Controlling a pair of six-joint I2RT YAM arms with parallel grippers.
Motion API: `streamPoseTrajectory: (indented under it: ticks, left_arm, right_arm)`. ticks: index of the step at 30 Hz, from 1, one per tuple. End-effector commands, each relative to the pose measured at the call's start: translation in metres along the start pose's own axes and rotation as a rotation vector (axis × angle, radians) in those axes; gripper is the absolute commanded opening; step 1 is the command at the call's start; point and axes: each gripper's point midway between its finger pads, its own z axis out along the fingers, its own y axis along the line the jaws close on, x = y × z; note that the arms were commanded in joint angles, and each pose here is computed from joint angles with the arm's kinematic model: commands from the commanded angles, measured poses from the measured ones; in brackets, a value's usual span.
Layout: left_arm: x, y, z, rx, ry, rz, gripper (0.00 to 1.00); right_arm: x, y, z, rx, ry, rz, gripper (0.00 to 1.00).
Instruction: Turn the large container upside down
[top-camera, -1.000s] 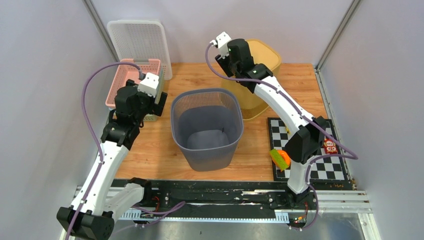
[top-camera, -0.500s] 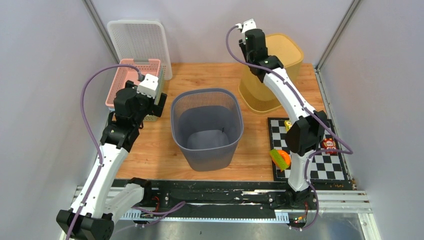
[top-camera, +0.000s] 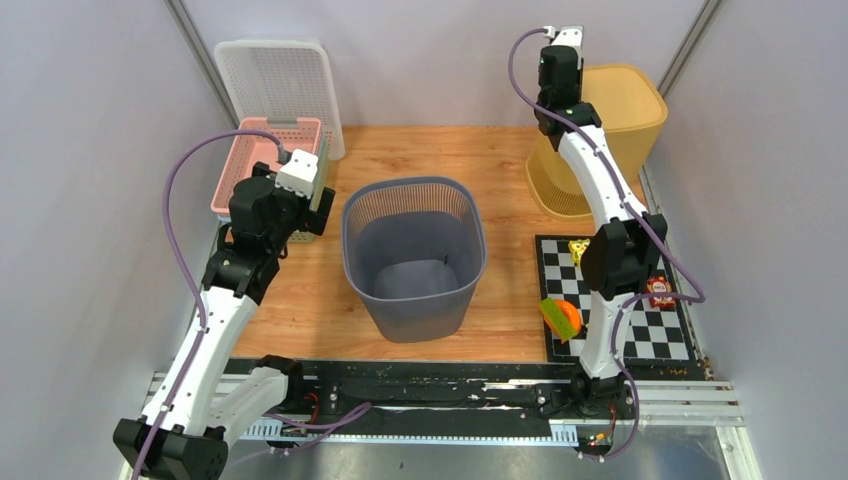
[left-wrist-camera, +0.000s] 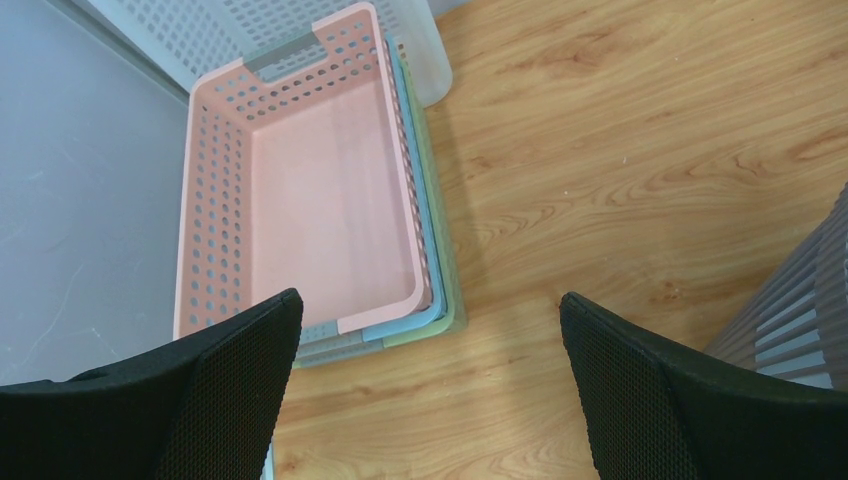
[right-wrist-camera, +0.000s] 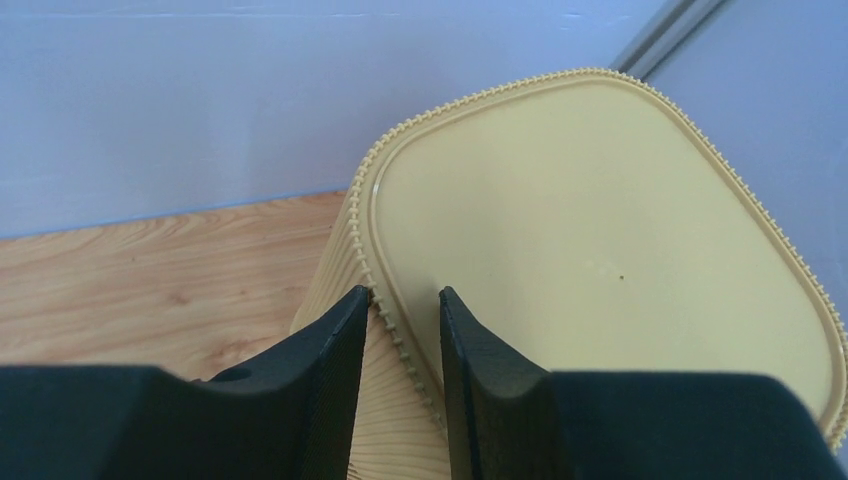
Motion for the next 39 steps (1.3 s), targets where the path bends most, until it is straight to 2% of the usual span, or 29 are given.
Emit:
streamPoseTrajectory:
  ticks: [1, 5, 12, 19, 23, 26, 29, 33, 36, 39]
  left_arm:
    - [-0.002, 0.003, 0.001, -0.006, -0.015, 0.007, 1.00]
    - [-0.001, 0.003, 0.002, -0.007, -0.010, 0.011, 1.00]
    - [-0.001, 0.003, 0.005, -0.004, -0.001, 0.012, 1.00]
    - [0.001, 0.003, 0.006, -0.007, 0.005, 0.013, 1.00]
    - [0.002, 0.003, 0.005, -0.007, 0.005, 0.014, 1.00]
    - [0.002, 0.002, 0.005, -0.004, 0.006, 0.012, 1.00]
    - [0.002, 0.001, 0.005, -0.001, 0.005, 0.012, 1.00]
    - [0.000, 0.000, 0.002, 0.006, -0.004, 0.006, 1.00]
    - [-0.002, 0.000, 0.000, 0.010, -0.014, 0.006, 1.00]
    - [-0.003, -0.001, -0.001, 0.015, -0.018, 0.002, 1.00]
  right_arm:
    - [0.036, -0.030, 0.021, 0.136, 0.102, 0.011, 0.33]
    - [0.036, -0.038, 0.027, 0.158, 0.101, 0.020, 0.32]
    - [0.032, -0.050, 0.033, 0.204, 0.082, 0.130, 0.27]
    - [0.028, -0.032, 0.046, 0.149, 0.072, 0.182, 0.27]
    - [0.018, -0.010, 0.045, 0.012, 0.061, 0.195, 0.36]
    - [-0.008, -0.001, 0.028, -0.119, 0.018, 0.168, 0.51]
    - [-0.040, -0.001, -0.006, -0.259, -0.055, 0.091, 0.61]
    - [-0.068, -0.014, -0.074, -0.436, -0.197, -0.168, 0.76]
    - [-0.057, -0.025, -0.109, -0.502, -0.280, -0.453, 0.85]
    - [-0.034, -0.045, -0.121, -0.459, -0.269, -0.660, 0.89]
